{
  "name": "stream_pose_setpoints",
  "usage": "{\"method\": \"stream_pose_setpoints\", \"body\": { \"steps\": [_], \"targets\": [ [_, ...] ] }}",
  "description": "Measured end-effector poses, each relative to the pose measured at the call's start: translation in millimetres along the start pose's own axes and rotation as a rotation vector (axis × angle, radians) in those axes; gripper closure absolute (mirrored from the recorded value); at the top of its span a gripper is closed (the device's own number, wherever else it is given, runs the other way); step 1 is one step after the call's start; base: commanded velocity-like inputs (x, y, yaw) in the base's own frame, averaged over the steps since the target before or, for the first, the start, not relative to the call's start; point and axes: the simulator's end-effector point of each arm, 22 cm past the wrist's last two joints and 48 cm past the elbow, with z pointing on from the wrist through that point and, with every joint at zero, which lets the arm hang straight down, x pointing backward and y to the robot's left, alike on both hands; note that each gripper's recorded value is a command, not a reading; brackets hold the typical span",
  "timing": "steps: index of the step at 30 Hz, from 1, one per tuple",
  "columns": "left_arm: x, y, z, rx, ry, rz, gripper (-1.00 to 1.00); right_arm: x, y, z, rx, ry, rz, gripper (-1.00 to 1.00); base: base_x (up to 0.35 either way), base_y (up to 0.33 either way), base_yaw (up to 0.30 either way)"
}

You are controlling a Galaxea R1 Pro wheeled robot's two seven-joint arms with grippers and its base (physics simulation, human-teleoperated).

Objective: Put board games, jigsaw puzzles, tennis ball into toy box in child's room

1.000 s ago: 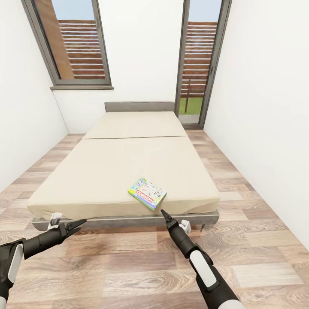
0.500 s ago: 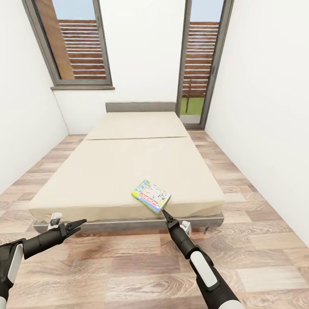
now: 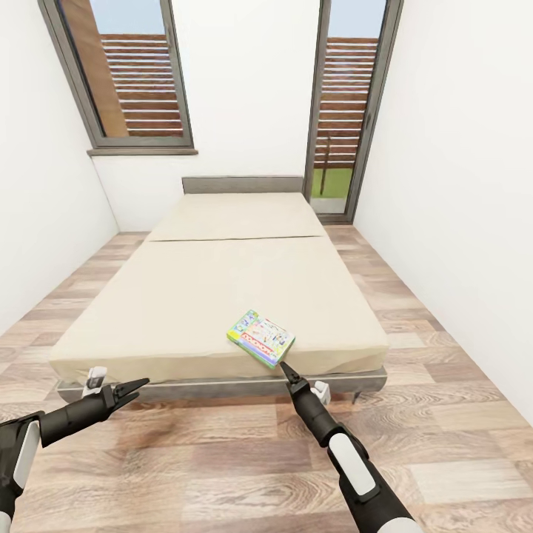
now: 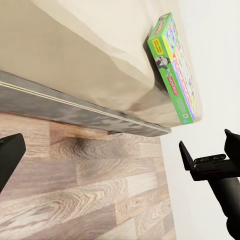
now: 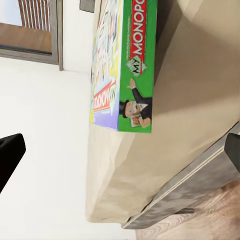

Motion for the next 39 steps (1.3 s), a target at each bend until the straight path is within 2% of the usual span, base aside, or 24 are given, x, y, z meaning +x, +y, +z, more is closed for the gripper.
{"method": "stream_pose_setpoints", "body": {
  "steps": [3, 9, 27, 33, 39],
  "targets": [
    [0.0, 0.0, 0.0, 0.0, 0.0, 0.0, -1.0, 0.2, -0.5, 0.0, 0.001, 0.001, 0.001, -1.0, 0.0, 0.0, 0.0],
    [7.7, 10.7, 2.5, 0.0, -0.001, 0.0, -1.0, 5.3, -16.1, -1.5, 0.007, 0.003, 0.004, -1.0, 0.0, 0.0, 0.0],
    [7.2, 10.5, 2.1, 0.002, -0.003, -0.001, -1.0, 3.8, -16.2, -1.8, 0.003, -0.008, 0.034, -1.0, 0.0, 0.0, 0.0],
    [1.1, 13.0, -3.7, -0.001, -0.03, -0.01, -1.0, 5.9, -21.2, -3.0, 0.014, -0.006, 0.042, -1.0, 0.0, 0.0, 0.0],
    [5.3, 25.5, -4.9, -0.002, -0.048, -0.016, -1.0, 10.5, -35.5, -4.2, 0.016, -0.004, 0.044, -1.0, 0.0, 0.0, 0.0]
  ]
}}
